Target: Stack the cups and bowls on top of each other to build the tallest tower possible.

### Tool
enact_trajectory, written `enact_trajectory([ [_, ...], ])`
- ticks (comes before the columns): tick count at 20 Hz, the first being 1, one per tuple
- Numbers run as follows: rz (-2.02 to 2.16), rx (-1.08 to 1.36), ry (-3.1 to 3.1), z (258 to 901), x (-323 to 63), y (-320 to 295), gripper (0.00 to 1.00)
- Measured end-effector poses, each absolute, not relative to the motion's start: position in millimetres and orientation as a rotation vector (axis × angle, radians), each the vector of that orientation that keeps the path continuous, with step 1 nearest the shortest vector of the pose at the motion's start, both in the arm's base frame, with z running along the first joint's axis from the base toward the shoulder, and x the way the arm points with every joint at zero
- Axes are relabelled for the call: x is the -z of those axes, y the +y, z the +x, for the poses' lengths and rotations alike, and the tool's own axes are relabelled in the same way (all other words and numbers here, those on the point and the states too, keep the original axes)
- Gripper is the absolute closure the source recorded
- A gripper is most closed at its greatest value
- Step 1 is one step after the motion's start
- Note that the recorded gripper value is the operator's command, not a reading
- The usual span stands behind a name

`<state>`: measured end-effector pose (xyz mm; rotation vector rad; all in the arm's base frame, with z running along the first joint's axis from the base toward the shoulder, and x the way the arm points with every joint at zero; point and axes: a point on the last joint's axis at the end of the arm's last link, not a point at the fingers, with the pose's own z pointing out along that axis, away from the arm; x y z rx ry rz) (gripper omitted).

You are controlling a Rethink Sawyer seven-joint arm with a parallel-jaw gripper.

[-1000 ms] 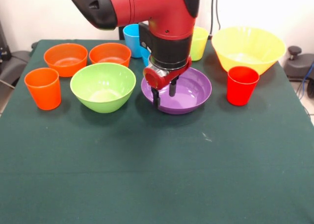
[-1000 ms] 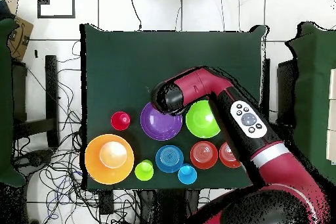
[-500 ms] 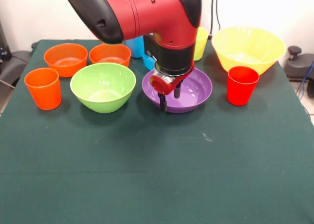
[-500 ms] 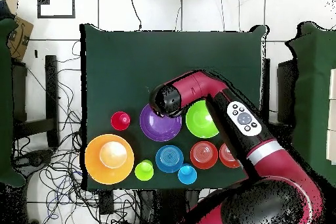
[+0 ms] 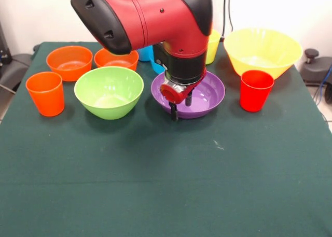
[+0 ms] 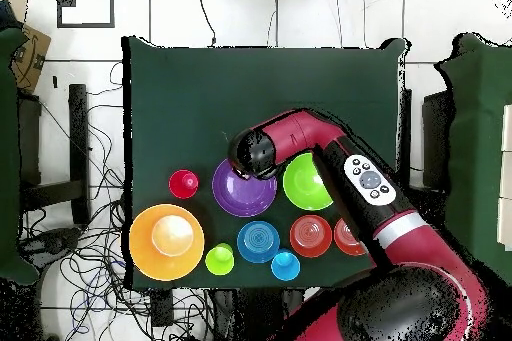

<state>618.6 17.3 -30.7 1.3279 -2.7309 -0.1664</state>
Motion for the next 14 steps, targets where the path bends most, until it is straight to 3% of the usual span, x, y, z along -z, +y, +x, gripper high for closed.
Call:
enact_trajectory([
  [14, 1.343, 0.161, -2.724, 618.8, 30.4, 22.6, 0.00],
])
